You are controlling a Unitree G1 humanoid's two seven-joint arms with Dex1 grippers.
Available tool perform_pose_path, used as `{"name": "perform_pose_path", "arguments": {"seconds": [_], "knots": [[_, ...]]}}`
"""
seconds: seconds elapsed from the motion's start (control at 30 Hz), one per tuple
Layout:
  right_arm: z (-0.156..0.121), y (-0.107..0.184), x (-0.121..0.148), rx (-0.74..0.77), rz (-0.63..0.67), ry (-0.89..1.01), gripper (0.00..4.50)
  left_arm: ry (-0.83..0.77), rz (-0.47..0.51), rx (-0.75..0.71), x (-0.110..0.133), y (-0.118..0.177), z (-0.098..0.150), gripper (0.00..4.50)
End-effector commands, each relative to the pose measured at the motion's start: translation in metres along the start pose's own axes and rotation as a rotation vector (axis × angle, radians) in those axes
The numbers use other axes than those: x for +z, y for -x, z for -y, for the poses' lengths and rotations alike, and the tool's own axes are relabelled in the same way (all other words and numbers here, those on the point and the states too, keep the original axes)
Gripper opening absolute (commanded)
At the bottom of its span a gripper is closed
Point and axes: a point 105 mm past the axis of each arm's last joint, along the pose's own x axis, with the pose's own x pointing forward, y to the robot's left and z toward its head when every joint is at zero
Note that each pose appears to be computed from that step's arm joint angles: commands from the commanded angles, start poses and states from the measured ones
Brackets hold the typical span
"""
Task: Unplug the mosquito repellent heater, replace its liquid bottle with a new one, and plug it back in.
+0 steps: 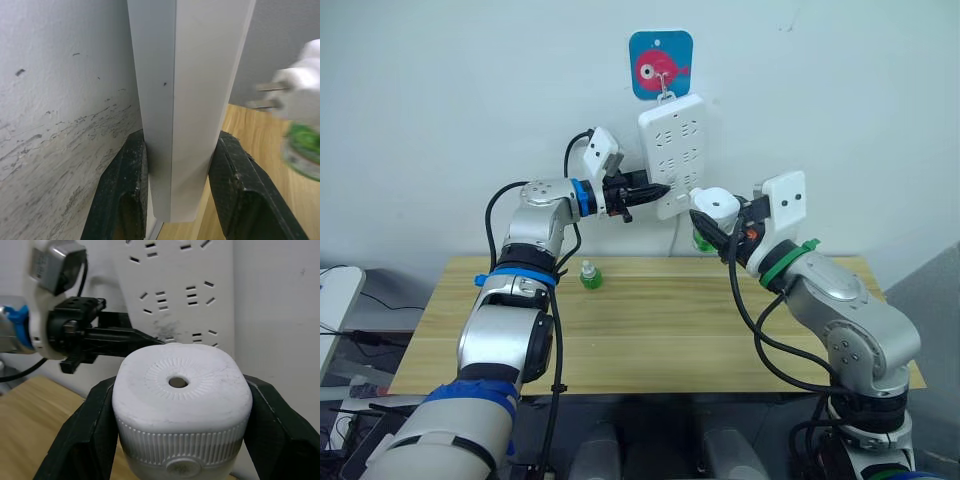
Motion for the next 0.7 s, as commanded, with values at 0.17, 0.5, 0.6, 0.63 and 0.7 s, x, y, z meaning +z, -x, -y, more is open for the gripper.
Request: {"name": "perform_pose_path", "arguments": {"seconds": [0.17, 0.5, 0.6, 0.63, 0.7], "knots": [[0.014, 0.006, 0.013, -0.005, 0.040, 0.032, 2.95, 0.008, -0.011, 0.123, -0.011, 0.030, -0.015, 2.91], [0.045, 0.011, 0.010, -0.065, 0.041, -0.208, 2.95, -0.034, -0.047, 0.133, -0.040, 0.071, 0.036, 4.43], [0.053, 0.012, 0.009, -0.060, 0.056, -0.418, 2.95, -0.107, 0.044, 0.063, -0.025, 0.059, 0.075, 4.43], [0.054, 0.012, 0.010, -0.055, 0.068, -0.489, 2.95, -0.123, 0.067, 0.034, -0.022, 0.053, 0.089, 4.43], [0.056, 0.013, 0.012, -0.035, 0.100, -0.655, 2.95, -0.122, 0.141, -0.001, -0.012, 0.035, 0.117, 4.43]]}}
